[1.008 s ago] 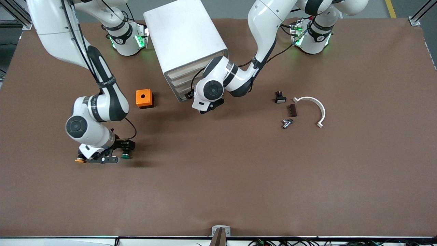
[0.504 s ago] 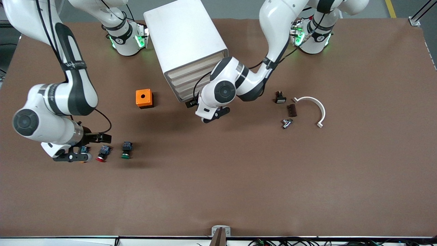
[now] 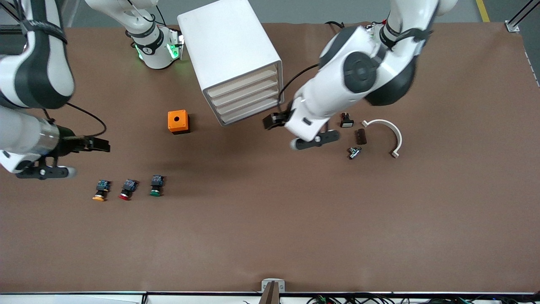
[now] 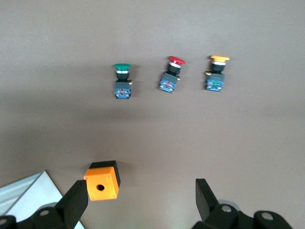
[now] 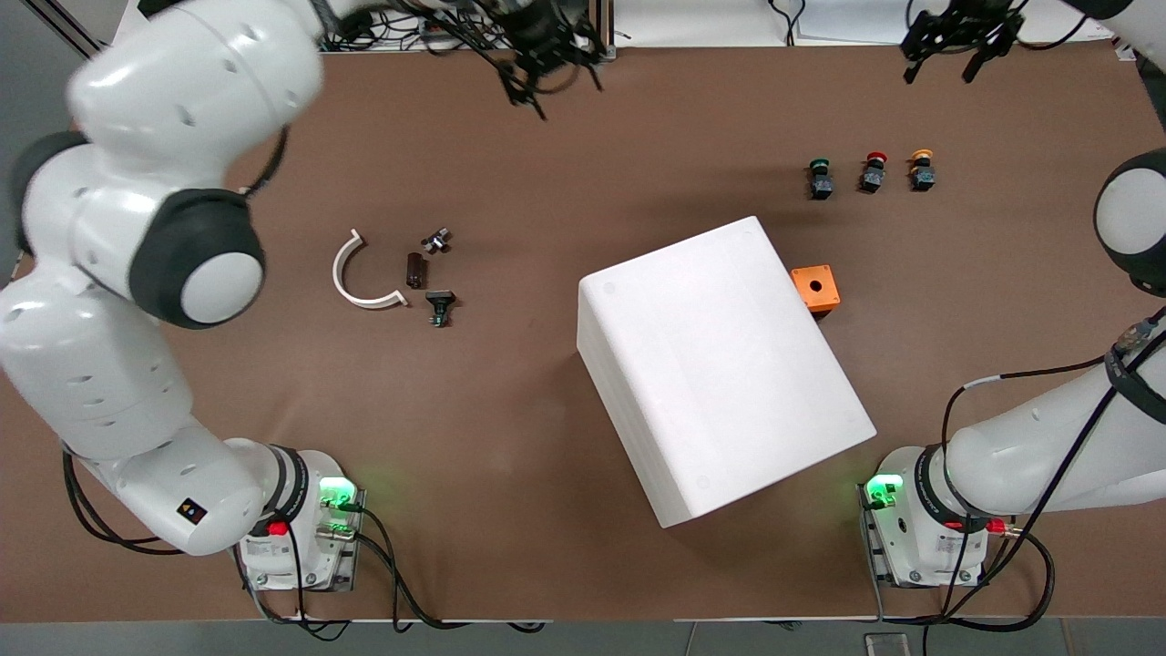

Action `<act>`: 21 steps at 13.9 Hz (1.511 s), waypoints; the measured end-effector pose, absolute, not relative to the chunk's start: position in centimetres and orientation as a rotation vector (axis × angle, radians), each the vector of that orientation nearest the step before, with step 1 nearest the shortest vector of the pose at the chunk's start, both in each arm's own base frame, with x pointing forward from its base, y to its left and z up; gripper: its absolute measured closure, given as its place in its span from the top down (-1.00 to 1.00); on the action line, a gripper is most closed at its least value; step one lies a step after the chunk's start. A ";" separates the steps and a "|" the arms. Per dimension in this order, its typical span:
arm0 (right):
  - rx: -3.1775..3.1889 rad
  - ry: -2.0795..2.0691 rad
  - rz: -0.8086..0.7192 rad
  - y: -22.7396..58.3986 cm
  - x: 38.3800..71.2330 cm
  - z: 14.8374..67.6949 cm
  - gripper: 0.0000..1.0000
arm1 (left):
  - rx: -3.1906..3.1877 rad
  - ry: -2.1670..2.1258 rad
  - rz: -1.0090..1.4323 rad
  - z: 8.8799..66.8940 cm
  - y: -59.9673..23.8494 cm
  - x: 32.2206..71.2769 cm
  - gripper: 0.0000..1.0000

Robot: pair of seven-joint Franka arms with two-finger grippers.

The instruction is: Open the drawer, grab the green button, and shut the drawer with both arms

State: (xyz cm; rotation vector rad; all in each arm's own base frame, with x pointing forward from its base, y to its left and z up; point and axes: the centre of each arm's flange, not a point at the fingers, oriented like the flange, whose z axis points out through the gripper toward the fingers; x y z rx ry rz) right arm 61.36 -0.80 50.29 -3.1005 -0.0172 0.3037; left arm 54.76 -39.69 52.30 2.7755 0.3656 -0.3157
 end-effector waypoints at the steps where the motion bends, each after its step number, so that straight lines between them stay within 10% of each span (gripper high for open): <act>1: -3.096 -0.023 0.299 -2.1 61.2 51.3 1.00 | 2.801 0.333 -0.303 53.8 -36.6 55.4 0.99; 10: -3.116 0.028 0.255 -2.4 60.4 54.3 1.00 | 2.941 0.163 -0.222 60.3 -13.6 58.3 0.99; 21: -3.185 -0.033 0.204 -1.0 60.7 56.5 1.00 | 2.981 0.125 -0.216 59.5 -4.2 58.0 0.99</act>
